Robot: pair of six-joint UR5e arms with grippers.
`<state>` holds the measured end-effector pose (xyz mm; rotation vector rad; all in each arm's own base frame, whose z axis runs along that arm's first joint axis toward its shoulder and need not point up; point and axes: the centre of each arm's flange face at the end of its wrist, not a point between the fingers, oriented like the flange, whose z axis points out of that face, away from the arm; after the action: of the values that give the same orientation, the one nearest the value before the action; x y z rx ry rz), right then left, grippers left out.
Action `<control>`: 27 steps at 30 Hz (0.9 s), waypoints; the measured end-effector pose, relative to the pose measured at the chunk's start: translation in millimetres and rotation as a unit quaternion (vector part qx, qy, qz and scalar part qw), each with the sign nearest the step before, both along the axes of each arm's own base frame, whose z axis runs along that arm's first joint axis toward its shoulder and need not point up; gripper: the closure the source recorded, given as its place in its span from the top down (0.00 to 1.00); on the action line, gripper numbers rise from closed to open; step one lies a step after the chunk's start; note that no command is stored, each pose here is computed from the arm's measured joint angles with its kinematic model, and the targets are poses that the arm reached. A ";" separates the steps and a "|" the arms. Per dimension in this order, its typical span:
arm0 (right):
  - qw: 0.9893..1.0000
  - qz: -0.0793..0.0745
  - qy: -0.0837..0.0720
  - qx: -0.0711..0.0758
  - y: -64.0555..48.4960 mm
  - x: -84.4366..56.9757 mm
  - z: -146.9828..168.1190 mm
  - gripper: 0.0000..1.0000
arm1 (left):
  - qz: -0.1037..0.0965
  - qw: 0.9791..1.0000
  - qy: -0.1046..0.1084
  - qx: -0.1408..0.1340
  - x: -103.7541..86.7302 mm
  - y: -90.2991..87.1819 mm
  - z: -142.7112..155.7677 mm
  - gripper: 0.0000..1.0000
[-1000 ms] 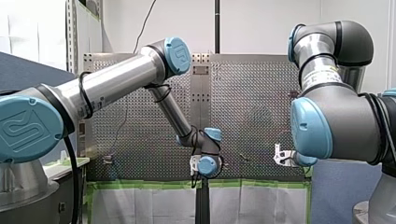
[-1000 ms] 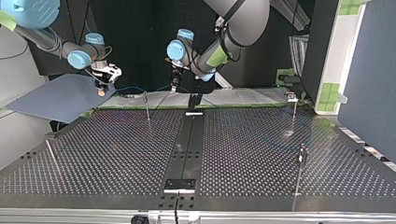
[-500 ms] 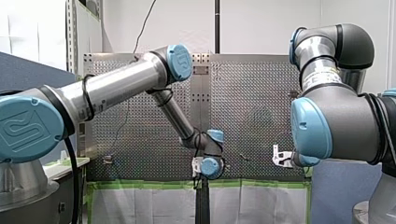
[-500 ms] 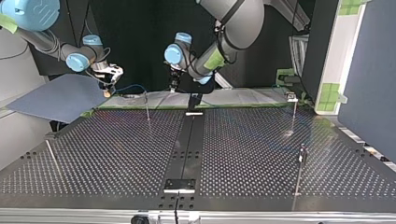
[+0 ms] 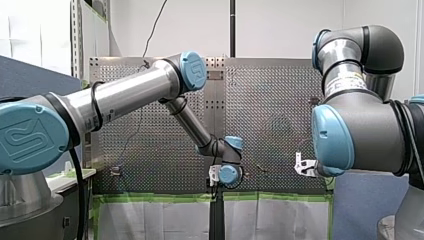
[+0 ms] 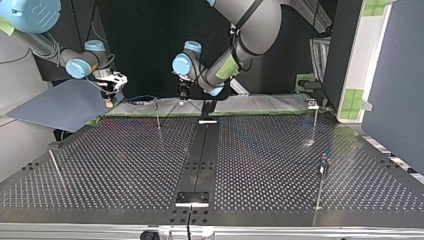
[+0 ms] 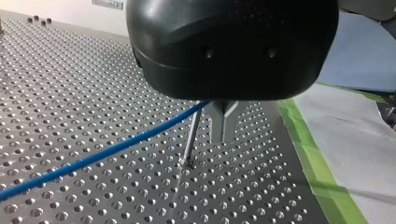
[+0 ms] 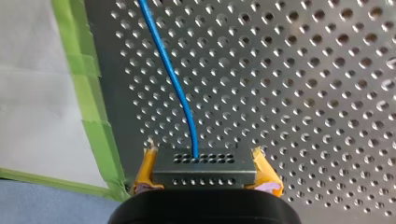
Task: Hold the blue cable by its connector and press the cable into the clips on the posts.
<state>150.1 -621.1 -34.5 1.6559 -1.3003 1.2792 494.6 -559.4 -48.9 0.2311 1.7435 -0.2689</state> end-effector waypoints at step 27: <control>0.999 -0.007 0.038 0.020 11.5 2.1 -6.3 0.00 | 0.004 0.997 0.026 0.077 -35.8 -6.3 -6.4 0.00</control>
<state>152.2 -609.6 -40.8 1.7036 -1.2965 1.1782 458.8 -565.6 -55.3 0.3316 1.8175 -0.1348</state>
